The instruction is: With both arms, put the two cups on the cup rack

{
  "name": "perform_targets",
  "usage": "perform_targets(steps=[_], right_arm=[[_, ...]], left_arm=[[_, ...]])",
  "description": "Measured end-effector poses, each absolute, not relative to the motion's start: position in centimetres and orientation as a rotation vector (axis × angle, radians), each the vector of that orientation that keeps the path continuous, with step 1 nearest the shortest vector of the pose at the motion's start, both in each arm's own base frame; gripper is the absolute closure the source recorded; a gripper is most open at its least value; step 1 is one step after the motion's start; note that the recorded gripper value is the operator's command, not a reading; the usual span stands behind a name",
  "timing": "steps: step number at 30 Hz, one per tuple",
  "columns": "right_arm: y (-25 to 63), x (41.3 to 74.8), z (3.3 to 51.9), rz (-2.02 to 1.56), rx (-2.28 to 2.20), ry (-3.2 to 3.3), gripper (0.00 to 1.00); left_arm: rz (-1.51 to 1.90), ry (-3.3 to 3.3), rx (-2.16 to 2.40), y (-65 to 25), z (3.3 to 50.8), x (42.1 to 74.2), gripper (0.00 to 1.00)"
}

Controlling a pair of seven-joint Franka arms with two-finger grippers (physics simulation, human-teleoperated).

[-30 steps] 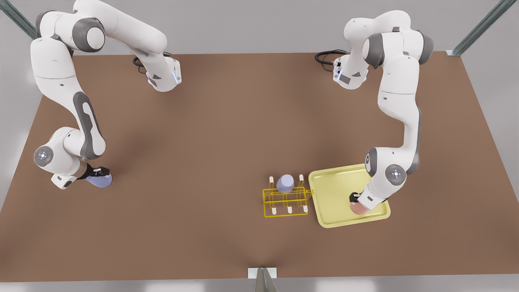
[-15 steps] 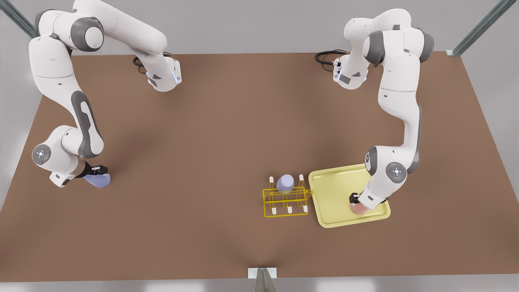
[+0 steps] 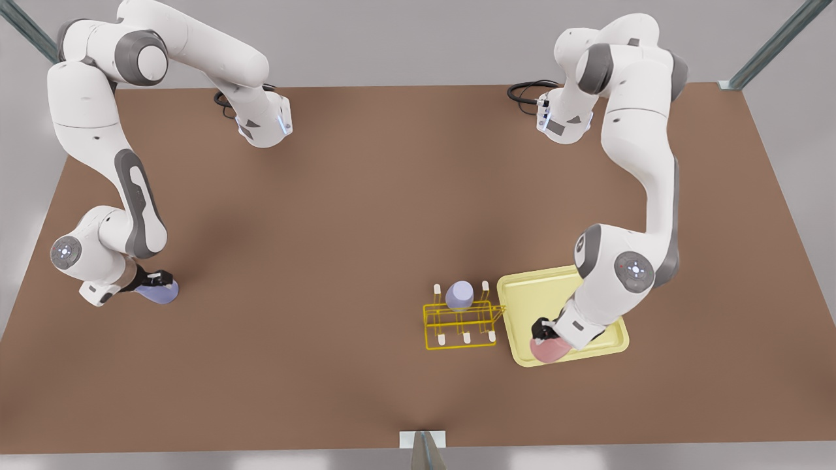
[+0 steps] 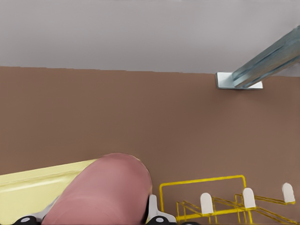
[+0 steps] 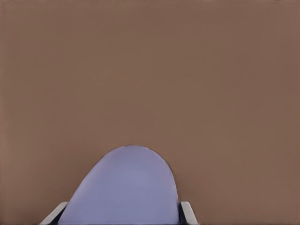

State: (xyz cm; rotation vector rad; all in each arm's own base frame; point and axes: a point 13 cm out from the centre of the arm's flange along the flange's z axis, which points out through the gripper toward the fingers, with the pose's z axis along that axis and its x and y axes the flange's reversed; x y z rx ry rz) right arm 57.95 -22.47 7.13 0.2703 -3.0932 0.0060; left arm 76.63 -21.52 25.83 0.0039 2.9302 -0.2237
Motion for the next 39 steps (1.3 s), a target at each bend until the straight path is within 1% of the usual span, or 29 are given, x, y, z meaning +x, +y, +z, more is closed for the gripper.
perform_targets(steps=[4,9,12,15,16,17,22,23,24,26,28,29,31,33,35,39], right_arm=[[-22.3,58.2,7.4,0.002,0.271,-3.098,0.21],[-20.6,59.0,8.2,-0.016,0.31,-3.106,0.2],[-18.0,60.6,9.6,-0.05,0.361,-3.118,0.2],[-13.3,62.2,10.6,-0.118,0.445,-3.121,0.2],[-11.3,62.8,11.0,-0.145,0.482,-3.122,0.2],[-9.4,63.5,11.5,-0.172,0.518,-3.124,0.2],[2.3,67.5,15.3,-0.29,0.749,-3.137,0.2],[4.7,68.2,16.3,-0.308,0.791,-3.139,0.2],[7.2,68.7,17.3,-0.332,0.83,-3.142,0.2],[12.6,69.4,18.5,-0.398,0.906,-3.132,0.2],[17.8,69.8,19.5,-0.47,0.966,-3.12,0.2],[20.1,70.2,20.1,-0.513,0.984,-3.12,0.2],[24.6,70.9,21.6,-0.608,1.01,-3.123,0.2],[28.3,71.5,23.0,-0.726,0.995,-3.128,0.21],[30.5,72.3,24.3,-0.841,0.942,-3.137,0.21],[34.3,73.6,26.1,-1.107,0.765,-3.124,0.21]], left_arm=[[-0.317,2.932,-0.047,-24.4,26.0,77.3,0.17],[-0.444,2.969,-0.072,-29.5,25.6,75.6,0.16],[-0.451,3.004,-0.101,-30.6,23.6,74.8,0.16],[-0.45,3.028,-0.136,-30.9,22.0,74.4,0.14],[-0.449,3.035,-0.14,-31.3,21.6,74.1,0.1],[-0.45,3.04,-0.142,-31.7,21.3,73.9,0.0],[-0.454,3.045,-0.177,-32.1,21.4,73.7,0.0],[-0.453,3.039,-0.186,-31.7,22.6,73.8,0.0],[-0.431,3.029,-0.195,-30.3,25.2,74.0,0.0],[-0.357,3.007,-0.227,-25.0,33.3,74.2,0.0],[-0.244,3.037,-0.241,-20.5,37.8,72.6,0.0],[-0.182,3.061,-0.236,-18.9,39.5,70.9,0.0],[-0.044,3.139,-0.191,-16.6,40.1,65.1,0.0],[0.042,3.214,-0.132,-16.1,38.8,62.0,0.0],[0.086,3.277,-0.111,-15.1,38.5,60.2,0.0],[0.116,3.356,-0.098,-12.7,38.2,58.6,0.0]])
